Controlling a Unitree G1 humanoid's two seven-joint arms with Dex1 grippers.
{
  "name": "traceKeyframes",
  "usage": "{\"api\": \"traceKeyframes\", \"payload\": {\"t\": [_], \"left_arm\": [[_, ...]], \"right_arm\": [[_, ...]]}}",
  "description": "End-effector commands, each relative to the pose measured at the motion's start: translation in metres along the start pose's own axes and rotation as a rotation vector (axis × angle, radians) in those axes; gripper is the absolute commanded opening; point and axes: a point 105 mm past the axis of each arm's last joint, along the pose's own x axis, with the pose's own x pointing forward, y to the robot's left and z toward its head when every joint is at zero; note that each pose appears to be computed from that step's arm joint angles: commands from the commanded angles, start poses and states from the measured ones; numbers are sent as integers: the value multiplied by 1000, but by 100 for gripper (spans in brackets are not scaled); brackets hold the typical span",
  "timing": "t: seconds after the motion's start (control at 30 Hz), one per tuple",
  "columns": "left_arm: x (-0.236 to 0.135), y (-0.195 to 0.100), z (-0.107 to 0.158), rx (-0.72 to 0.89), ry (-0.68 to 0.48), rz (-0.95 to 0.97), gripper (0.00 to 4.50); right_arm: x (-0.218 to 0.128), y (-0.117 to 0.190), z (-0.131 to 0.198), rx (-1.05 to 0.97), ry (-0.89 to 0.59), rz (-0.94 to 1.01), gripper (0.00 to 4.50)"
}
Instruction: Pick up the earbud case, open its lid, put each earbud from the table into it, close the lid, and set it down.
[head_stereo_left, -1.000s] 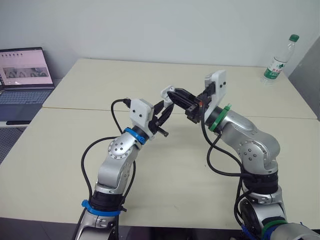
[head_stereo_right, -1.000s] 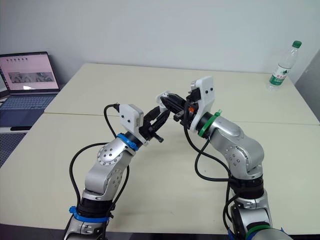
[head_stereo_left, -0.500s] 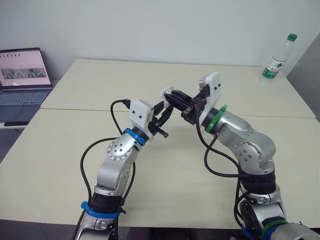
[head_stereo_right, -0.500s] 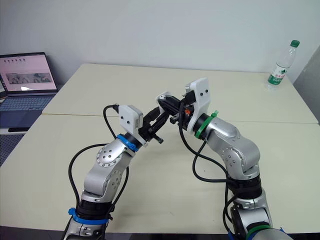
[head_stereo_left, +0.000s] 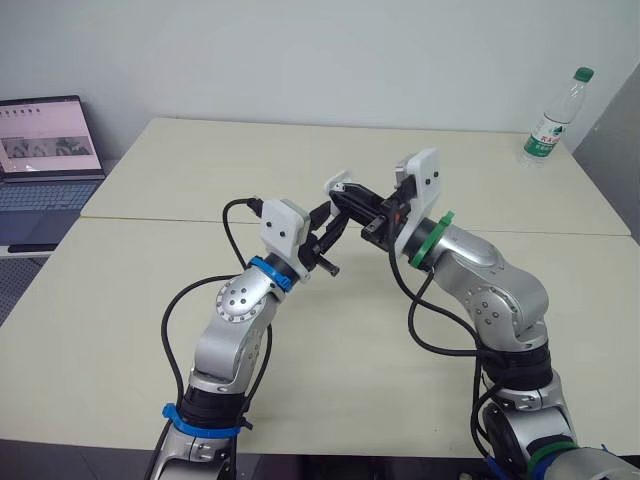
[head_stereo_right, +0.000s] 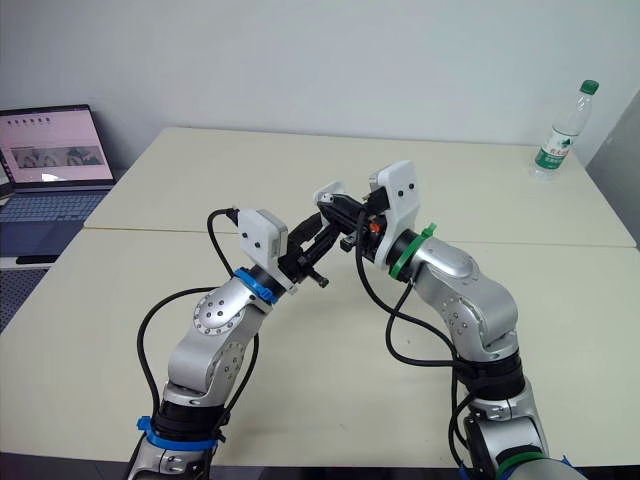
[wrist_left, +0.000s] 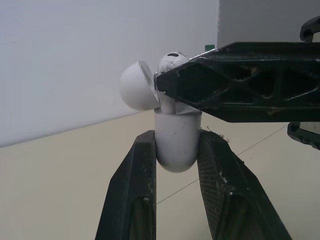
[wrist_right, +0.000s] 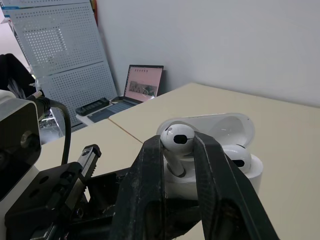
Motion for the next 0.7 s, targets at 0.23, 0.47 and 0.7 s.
{"api": "traceKeyframes", "payload": {"t": [0.23, 0.47, 0.7], "left_arm": [[2, -6, 17, 18, -59, -18, 79], [2, -8, 17, 13, -59, -22, 79], [1, -8, 16, 9, -55, -17, 79]], "right_arm": [[-3, 5, 5, -23, -28, 18, 77], [-3, 4, 8, -38, -38, 10, 161], [-3, 8, 20, -23, -106, 42, 161]]}}
